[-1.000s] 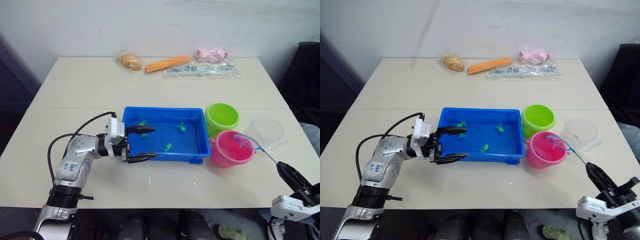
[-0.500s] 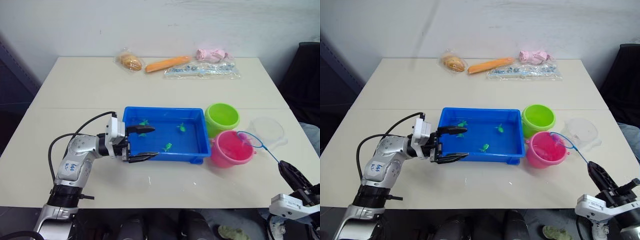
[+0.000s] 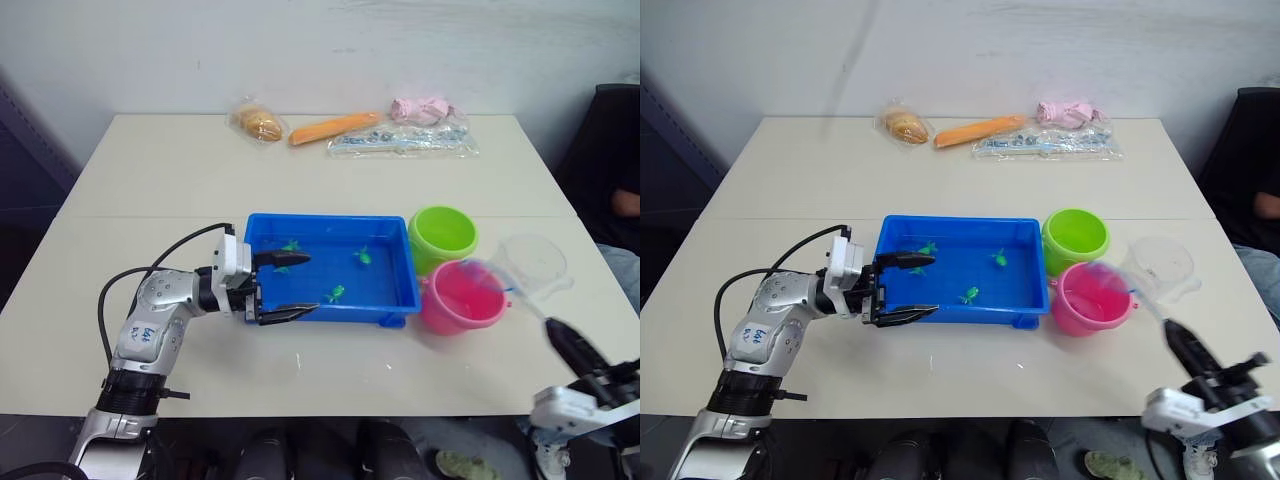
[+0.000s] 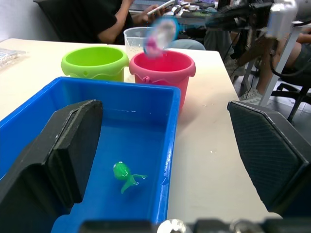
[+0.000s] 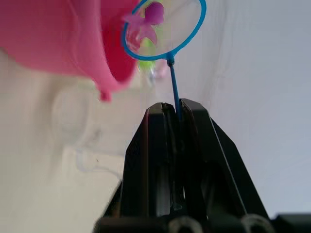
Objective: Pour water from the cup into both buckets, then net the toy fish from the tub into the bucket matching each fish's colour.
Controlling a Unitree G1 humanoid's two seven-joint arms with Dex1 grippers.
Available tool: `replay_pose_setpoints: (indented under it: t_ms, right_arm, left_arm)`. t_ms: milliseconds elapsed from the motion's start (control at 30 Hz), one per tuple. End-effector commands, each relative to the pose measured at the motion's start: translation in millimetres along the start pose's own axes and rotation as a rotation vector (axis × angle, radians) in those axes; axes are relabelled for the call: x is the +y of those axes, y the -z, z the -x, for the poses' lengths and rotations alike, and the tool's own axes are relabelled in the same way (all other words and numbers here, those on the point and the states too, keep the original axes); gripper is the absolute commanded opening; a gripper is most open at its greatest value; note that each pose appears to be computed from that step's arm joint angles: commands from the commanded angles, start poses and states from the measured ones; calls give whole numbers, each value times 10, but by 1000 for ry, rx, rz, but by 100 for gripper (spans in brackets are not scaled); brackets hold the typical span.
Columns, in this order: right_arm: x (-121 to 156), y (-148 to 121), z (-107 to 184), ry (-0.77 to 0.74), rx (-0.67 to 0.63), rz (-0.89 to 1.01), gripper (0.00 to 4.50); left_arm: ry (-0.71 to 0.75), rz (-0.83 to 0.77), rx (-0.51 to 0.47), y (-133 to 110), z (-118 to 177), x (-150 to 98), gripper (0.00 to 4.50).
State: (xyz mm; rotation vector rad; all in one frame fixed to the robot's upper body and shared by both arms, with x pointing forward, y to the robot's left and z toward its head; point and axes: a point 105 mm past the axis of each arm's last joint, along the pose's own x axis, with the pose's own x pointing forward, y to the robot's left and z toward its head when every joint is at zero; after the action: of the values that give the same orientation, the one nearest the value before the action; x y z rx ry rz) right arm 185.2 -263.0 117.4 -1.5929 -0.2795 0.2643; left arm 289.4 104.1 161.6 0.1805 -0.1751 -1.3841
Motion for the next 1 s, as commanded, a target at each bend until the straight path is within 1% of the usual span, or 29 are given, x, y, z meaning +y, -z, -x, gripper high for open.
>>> replay_pose_setpoints:
  t_ms: [33,100,167,333,400,533,633,700,767,833,867,900,967,1000]
  right_arm:
    - [-214,334,29,77,128,60,0]
    - [-150,284,41,44,107,48,0]
    - [-105,278,74,26,117,30,0]
    - [-144,282,110,46,129,20,0]
    - [-275,211,127,97,95,-5,0]
    - [-516,150,119,169,68,-92,0]
    - [-623,-14,9,146,-15,-329,0]
    - [-786,-62,-144,157,-69,-598,0]
    - [-882,-155,-302,112,-151,-893,0]
    - [-899,-343,-473,-56,-256,-1098,0]
    - [-878,-385,-550,-132,-268,-1139,0]
    - [-869,-400,-626,-187,-270,-1156,0]
    - [-804,-425,-734,-298,-230,-1319,0]
    - [-809,-463,-777,-342,-236,-1356,0]
  left_arm:
    - [1,-38,-7,-77,16,38,443]
    - [0,-42,-5,-80,20,45,443]
    - [-4,-44,-4,-82,28,49,443]
    - [-10,-44,-3,-82,53,42,443]
    - [-10,-43,-4,-81,63,40,443]
    - [-15,-41,-14,-95,102,54,443]
    - [-35,-31,-28,-130,202,81,443]
    - [-63,-18,-16,-123,352,119,443]
    - [-82,-14,1,-115,477,148,443]
    - [-91,-16,29,-100,589,174,443]
    - [-95,-17,41,-91,631,187,443]
    - [-100,-19,49,-85,661,199,443]
    - [-99,-26,64,-75,680,208,443]
    - [-98,-30,67,-76,677,212,443]
